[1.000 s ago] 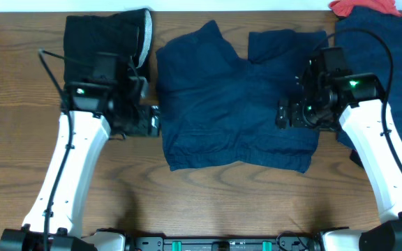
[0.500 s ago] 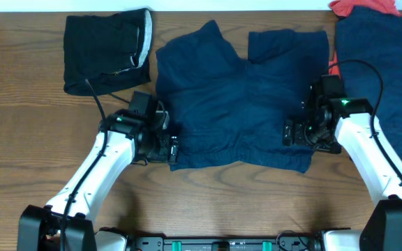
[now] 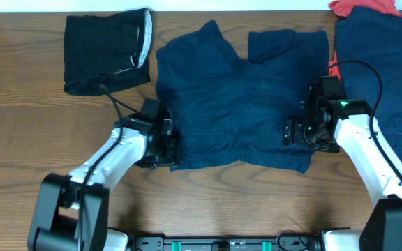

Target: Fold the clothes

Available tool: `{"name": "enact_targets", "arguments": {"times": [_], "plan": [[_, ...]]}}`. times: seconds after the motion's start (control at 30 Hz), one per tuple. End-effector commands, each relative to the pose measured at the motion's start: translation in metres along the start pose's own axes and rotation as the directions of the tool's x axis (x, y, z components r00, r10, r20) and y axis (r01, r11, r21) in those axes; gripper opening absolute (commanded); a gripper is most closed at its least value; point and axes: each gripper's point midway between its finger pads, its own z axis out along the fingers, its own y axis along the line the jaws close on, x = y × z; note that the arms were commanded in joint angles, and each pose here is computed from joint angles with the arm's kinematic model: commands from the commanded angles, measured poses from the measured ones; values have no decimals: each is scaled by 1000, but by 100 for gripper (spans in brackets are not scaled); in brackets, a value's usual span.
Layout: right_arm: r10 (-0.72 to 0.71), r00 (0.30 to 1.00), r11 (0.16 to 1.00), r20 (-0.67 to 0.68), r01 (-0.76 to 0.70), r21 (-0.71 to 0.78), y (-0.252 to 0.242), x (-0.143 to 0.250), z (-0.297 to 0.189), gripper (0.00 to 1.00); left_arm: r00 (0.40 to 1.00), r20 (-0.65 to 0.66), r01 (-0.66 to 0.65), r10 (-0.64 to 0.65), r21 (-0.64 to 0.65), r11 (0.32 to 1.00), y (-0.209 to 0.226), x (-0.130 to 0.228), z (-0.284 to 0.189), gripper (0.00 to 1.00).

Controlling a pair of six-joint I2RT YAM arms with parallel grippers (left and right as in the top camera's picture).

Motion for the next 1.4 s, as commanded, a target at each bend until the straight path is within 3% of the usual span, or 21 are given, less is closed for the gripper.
{"name": "enact_targets", "arguments": {"times": [0.0,0.13,0.2,0.27,0.4,0.8,1.23,1.33,1.37], "plan": [[26,1000,1000,2,-26,9,-4,0,1,94,998,-60,5,-5,-12,1000,1,11,14,58],[26,1000,999,6,-26,30,-8,0,1,90,997,-72,18,-19,-17,1000,2,12,18,39],[26,1000,999,5,-27,36,-9,0,0,86,998,-63,24,-25,-15,1000,1,10,18,19],[42,999,997,5,-42,63,-14,1,0,83,998,-54,28,-29,-12,1000,1,8,18,6],[48,999,991,2,-48,129,-27,7,8,82,998,-35,44,-45,-31,999,3,4,18,6],[55,993,991,-108,-41,130,-36,55,48,79,999,39,39,-37,-64,997,9,-13,17,6],[78,997,992,-18,-76,96,-35,52,76,68,998,56,37,-33,-58,998,7,-17,17,6],[86,996,992,8,-86,88,-35,49,81,59,998,56,37,-33,-58,998,7,-17,17,6],[91,996,992,15,-92,86,-35,49,82,52,998,57,37,-34,-58,998,7,-17,17,6]]}}
